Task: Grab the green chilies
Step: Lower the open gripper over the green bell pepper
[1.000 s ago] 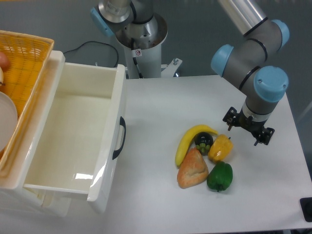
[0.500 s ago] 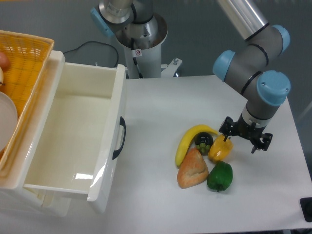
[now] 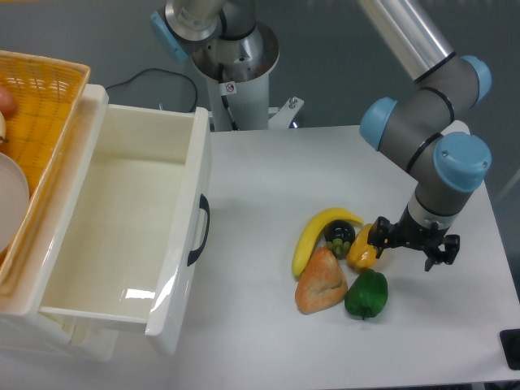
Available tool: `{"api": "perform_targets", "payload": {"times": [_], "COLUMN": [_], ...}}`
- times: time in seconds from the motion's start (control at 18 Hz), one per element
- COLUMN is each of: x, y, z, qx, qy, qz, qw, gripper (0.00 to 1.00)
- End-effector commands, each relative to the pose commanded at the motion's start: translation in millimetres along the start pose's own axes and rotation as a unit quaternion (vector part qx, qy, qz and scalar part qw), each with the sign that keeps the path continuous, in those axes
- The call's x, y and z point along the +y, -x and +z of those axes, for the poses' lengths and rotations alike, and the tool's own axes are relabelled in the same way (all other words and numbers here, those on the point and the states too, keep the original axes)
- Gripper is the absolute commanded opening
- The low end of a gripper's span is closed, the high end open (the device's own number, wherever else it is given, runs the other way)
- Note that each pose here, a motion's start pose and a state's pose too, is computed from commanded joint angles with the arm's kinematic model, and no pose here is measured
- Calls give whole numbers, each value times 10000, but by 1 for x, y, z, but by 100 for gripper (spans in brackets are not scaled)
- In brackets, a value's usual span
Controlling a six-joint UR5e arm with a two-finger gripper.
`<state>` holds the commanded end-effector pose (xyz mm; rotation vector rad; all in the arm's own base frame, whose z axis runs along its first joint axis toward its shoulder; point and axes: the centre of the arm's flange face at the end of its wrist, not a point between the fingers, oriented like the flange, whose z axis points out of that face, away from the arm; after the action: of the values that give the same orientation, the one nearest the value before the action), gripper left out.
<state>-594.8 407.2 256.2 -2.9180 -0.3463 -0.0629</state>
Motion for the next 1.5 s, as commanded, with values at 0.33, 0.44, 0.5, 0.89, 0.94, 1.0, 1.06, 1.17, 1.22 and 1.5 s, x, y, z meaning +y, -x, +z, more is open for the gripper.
{"api": "perform_targets", "payload": {"times": [0.33,0.44,0.5,0.89,0.94,1.0,1.06,1.17,1.22,1.5], "x": [-6,-9,-10,-21,-20,-21,-22,-23,-23,-23], "y": [-6,-5,-6,-11,-11,-12,-13,-14,-14,-13], "z": [16,17,19,38,40,41,42,44,45,51], "qx": [121,112,119,128,140,136,145,147,158,179], "qy": [27,19,25,25,34,40,46,47,56,82], "qz": [-30,-50,-74,-12,-15,-8,5,13,10,12], "qw": [9999,9999,9999,9999,9999,9999,9999,9999,9999,9998], "gripper": [100,100,100,100,100,100,100,100,100,100]}}
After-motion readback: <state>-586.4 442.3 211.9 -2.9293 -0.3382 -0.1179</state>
